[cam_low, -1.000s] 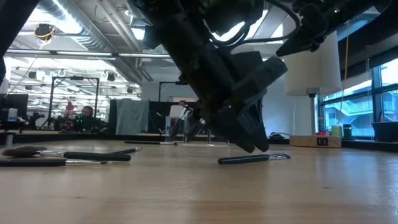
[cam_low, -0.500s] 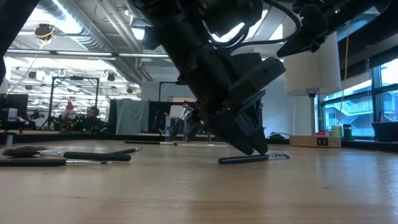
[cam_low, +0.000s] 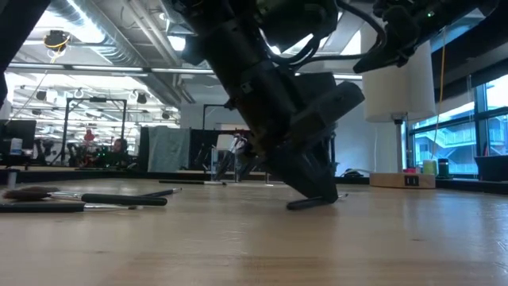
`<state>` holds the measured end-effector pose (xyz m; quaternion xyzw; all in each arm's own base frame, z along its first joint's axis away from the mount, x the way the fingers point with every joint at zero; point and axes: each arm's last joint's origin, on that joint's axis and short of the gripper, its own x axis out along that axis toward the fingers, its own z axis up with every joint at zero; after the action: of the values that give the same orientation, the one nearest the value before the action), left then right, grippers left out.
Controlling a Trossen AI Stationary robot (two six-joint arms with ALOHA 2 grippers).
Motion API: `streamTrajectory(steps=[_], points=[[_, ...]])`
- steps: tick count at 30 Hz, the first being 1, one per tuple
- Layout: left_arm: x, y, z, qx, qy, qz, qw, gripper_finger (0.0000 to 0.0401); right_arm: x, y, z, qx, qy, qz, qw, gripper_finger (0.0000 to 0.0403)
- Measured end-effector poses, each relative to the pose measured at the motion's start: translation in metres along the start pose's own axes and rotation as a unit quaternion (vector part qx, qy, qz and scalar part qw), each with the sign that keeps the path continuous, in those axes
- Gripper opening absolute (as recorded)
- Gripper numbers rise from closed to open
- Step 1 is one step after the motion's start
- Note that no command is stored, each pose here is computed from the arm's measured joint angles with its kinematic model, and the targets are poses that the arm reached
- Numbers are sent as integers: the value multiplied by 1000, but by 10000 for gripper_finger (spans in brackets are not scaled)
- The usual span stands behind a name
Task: Pick & Place Makeup Brushes
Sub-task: Put the eyeshadow brush into the transparent organizer
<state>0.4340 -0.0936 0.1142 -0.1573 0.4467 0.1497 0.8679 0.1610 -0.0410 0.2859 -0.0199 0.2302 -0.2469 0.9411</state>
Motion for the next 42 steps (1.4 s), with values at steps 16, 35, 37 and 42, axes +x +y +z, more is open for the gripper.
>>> streamTrajectory(steps=[16,35,37,42], points=[[0,9,3,-6,-1,25,1000,34,0,0,-1,21,6,1,1000,55],[-20,16,37,54,-7,166,985,38,0,0,-6,53,30,3,998,55],[-24,19,35,50,0,198,979,39,0,1,-7,58,36,5,998,55],[-25,20,35,36,-11,224,974,35,-1,3,-11,71,54,9,996,55]])
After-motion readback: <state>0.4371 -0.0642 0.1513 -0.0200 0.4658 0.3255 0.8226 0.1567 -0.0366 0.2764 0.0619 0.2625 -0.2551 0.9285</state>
